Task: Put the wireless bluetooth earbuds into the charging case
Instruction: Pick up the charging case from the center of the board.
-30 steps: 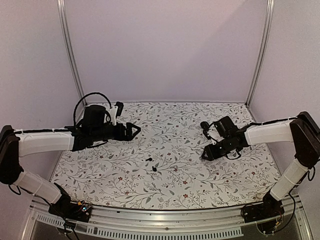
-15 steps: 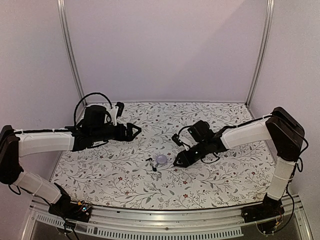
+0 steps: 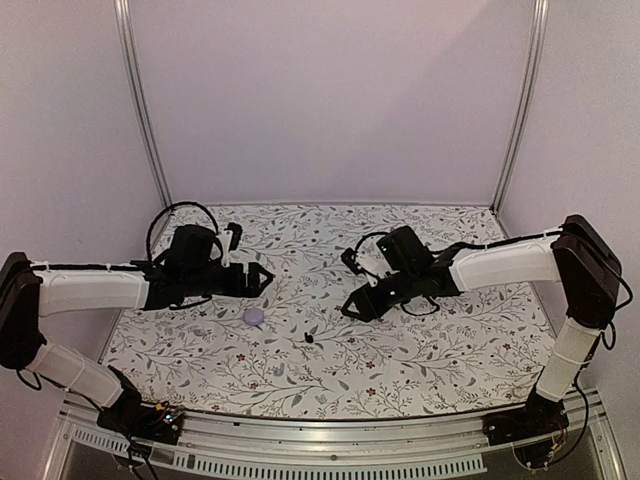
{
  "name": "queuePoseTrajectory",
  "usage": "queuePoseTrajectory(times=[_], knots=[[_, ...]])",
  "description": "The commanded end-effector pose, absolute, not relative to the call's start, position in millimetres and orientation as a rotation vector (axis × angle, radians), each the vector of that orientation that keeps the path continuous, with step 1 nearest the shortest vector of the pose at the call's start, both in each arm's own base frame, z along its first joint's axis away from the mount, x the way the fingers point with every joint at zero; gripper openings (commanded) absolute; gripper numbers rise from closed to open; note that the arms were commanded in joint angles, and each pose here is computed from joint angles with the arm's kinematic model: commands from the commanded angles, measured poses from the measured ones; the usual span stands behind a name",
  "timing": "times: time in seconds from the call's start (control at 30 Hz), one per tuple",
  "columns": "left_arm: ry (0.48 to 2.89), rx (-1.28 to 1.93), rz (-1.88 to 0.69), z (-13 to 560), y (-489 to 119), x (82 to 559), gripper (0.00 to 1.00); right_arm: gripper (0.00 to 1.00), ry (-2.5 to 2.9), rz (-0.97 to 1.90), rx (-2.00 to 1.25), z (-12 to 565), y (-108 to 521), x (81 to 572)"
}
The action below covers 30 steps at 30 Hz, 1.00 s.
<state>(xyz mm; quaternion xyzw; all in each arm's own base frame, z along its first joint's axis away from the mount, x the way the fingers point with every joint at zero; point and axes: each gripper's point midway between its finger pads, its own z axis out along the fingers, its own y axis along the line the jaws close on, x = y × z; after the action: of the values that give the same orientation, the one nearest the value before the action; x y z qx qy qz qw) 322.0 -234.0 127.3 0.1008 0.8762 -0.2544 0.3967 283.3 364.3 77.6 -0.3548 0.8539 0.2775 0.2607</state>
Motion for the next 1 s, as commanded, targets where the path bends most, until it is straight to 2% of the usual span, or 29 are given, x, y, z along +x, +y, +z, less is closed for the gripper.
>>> queuePoseTrajectory(times=[0.0, 0.1, 0.17, 0.3, 0.47, 0.6, 0.97], knots=[[2.338, 0.093, -0.476, 102.7, -189.5, 313.0, 0.99, 0.61, 2.268, 0.732, -0.936, 91.1, 361.3, 288.6], [2.355, -0.034, -0.450, 103.0, -162.4, 314.2, 0.98, 0.67, 2.247, 0.728, -0.934, 95.6, 361.6, 292.4], [2.349, -0.047, -0.480, 105.0, -156.9, 312.4, 0.94, 0.71, 2.235, 0.726, -0.932, 99.7, 360.5, 295.5], [2.404, 0.056, -0.525, 101.0, -168.5, 305.3, 0.91, 0.79, 2.222, 0.735, -0.914, 105.6, 353.4, 301.9], [2.508, 0.173, -0.461, 83.4, -183.5, 296.5, 0.90, 0.87, 2.183, 0.751, -0.874, 122.7, 338.1, 308.9], [2.585, 0.277, -0.369, 67.4, -194.3, 289.0, 0.88, 0.90, 2.149, 0.768, -0.837, 138.3, 327.7, 311.7], [2.682, 0.521, -0.101, 33.6, -217.5, 279.3, 0.87, 0.92, 2.155, 0.753, -0.807, 137.3, 314.9, 316.7]])
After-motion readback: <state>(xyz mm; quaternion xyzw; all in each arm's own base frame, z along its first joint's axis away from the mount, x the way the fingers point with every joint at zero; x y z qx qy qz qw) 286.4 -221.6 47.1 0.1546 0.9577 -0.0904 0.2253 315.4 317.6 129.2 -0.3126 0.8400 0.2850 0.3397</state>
